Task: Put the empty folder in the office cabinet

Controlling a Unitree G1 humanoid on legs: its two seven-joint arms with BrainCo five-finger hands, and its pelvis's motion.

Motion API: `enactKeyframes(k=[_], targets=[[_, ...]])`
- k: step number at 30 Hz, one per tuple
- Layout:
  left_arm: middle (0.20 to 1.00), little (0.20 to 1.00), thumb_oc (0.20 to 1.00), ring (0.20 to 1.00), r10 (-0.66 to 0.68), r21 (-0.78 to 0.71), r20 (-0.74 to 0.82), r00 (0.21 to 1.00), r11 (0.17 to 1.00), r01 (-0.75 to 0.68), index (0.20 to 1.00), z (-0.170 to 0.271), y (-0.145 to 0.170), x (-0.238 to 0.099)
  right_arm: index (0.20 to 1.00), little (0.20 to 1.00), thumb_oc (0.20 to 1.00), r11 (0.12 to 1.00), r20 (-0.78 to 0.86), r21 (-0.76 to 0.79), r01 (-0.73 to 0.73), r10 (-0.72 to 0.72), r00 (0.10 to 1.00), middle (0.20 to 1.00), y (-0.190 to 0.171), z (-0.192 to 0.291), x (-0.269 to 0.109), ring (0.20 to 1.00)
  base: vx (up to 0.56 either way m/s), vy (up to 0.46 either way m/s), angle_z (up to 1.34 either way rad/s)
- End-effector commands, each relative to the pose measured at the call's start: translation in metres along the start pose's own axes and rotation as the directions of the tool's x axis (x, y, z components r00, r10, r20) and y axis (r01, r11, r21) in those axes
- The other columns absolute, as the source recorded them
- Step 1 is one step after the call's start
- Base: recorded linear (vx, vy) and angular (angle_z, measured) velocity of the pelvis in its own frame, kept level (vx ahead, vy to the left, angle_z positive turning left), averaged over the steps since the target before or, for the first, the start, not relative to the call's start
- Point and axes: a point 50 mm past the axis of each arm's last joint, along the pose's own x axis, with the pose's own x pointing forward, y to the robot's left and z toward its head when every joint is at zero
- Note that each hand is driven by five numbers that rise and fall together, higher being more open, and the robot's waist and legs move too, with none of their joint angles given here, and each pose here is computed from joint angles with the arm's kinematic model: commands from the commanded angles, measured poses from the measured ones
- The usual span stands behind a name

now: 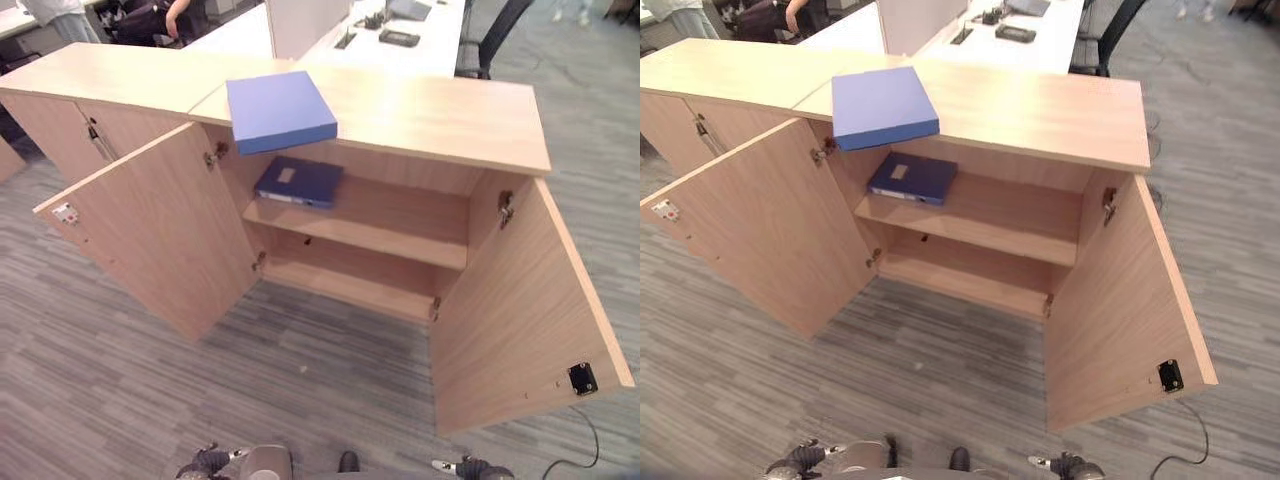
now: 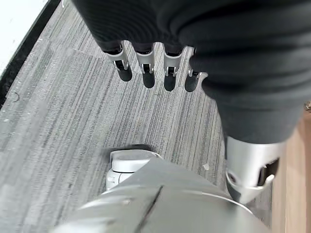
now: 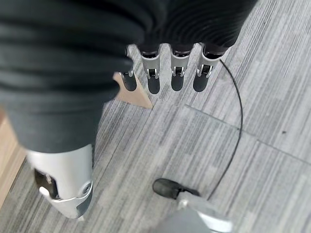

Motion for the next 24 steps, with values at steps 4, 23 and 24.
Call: enactKeyframes(k=[4,23,24], targets=[[1.0,1.0,1.0,1.0,0.006,0.021,0.021,1.0,1.0,-0.006,1.0,0.008,-0.003,0.001,1.0,1.0,1.0,0.995,-0.073,-0.103,0.005,-0.012,0.997,1.0,-0.009,-0.027,-0.002,1.0,0.24,0.149,-0.39],[1.0,1.0,1.0,1.0,0.056,0.063,0.092,0.994,0.996,-0.062,1.0,0.032,0.023,0.004,1.0,1.0,1.0,0.949,-0.001,-0.297,-0.102,0.106,0.994,1.0,0.016,0.01,0.0,1.0,0.12,0.246,-0.12],[1.0,1.0,1.0,1.0,0.069,0.061,0.093,0.993,0.995,-0.075,1.0,0.032,0.027,0.003,1.0,1.0,1.0,0.944,0.018,-0.313,-0.101,0.112,0.994,1.0,0.018,0.016,0.0,1.0,0.08,0.192,-0.22]])
